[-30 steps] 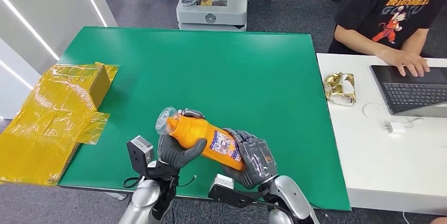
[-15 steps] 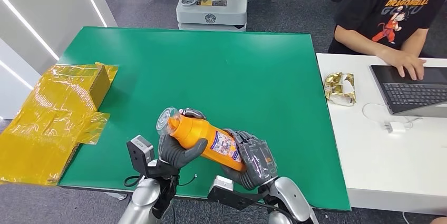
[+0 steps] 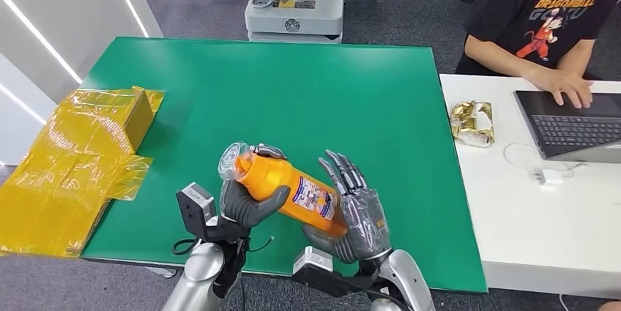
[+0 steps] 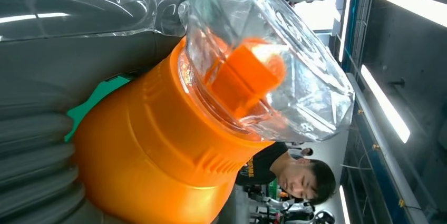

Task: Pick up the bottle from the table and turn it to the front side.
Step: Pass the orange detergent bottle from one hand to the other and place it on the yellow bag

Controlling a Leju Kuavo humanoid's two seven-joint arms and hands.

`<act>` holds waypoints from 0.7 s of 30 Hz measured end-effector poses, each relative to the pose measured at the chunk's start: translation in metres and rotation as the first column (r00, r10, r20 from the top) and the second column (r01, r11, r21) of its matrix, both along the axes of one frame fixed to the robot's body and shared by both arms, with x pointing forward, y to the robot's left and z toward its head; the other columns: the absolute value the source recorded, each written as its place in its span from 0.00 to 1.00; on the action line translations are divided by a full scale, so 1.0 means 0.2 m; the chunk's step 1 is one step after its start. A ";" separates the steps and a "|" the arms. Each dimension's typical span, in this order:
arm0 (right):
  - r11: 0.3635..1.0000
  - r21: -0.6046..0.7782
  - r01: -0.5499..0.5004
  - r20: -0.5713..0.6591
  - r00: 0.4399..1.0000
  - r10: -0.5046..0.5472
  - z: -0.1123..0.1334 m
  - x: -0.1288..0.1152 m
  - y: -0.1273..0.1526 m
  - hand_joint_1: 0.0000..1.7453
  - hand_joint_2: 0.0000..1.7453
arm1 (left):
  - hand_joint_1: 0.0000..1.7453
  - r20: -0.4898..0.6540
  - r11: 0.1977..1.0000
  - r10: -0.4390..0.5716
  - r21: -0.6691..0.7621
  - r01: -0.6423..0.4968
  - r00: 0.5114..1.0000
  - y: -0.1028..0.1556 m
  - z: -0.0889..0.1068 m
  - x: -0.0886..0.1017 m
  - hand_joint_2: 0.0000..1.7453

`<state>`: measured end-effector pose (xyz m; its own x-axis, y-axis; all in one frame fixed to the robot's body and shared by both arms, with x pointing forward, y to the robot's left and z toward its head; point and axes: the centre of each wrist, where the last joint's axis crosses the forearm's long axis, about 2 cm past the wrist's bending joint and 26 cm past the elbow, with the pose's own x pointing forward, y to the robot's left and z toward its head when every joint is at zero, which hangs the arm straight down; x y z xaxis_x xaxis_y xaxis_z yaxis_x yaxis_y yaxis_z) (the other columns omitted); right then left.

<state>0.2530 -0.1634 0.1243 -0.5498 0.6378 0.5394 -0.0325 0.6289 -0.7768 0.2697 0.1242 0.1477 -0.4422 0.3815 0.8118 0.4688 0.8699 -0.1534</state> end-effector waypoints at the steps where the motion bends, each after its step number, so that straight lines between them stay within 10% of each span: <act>1: 0.999 0.043 0.003 0.020 1.000 -0.004 0.01 -0.01 0.00 0.00 1.00 | 1.00 0.003 1.000 0.008 0.005 -0.008 1.000 0.00 0.00 0.00 1.00; 8: 0.928 0.371 0.026 0.152 0.985 -0.088 0.12 -0.04 0.03 0.00 1.00 | 1.00 0.050 0.994 0.100 0.035 -0.102 0.994 0.05 0.06 0.07 1.00; 21: 0.851 0.525 -0.022 0.228 0.967 -0.116 0.16 -0.08 0.08 0.00 1.00 | 1.00 0.272 0.882 0.355 0.220 -0.417 0.894 0.27 0.12 0.13 1.00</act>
<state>0.2364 -0.1466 0.1570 -0.6831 0.3300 0.6515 0.1532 0.9370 -0.3140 0.2962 0.1790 0.1708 -0.6857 -0.0726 0.7243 0.0810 0.9812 0.1750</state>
